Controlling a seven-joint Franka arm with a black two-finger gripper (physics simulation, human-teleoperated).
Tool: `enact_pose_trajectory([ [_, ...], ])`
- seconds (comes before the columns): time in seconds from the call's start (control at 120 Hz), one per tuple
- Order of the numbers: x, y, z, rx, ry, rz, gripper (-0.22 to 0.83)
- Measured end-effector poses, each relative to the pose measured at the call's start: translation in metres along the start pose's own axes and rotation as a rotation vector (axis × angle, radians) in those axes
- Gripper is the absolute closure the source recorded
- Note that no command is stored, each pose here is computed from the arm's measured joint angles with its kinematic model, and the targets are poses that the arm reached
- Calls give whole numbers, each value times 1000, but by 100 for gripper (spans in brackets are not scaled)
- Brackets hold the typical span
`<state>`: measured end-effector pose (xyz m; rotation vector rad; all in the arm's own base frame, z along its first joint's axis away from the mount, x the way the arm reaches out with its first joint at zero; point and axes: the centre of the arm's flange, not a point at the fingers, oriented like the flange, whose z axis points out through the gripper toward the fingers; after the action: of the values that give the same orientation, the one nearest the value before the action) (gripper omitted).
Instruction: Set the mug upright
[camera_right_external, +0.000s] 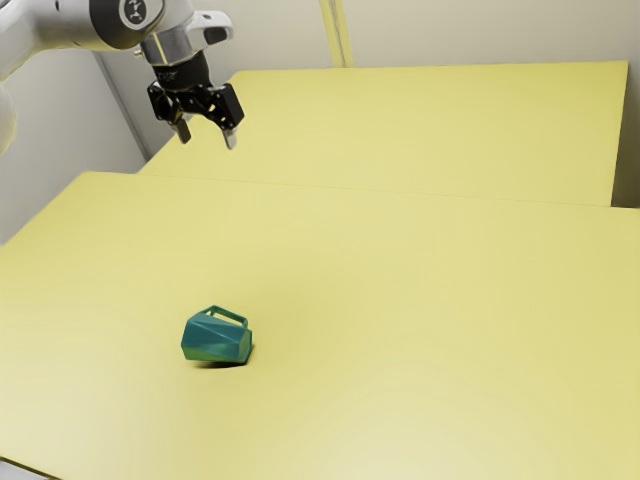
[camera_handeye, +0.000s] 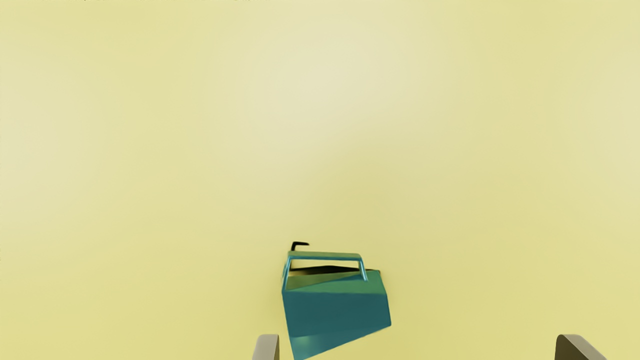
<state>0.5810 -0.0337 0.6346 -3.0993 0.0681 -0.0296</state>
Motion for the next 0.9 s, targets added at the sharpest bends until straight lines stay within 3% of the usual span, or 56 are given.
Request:
enact_pose_trajectory([
  [0.308,-4,3,-2,-21,28,-7,0],
  [0.658,-29,5,49,-153,6,-55,0],
  [0.9,-59,-55,111,-254,-63,-157,0],
])
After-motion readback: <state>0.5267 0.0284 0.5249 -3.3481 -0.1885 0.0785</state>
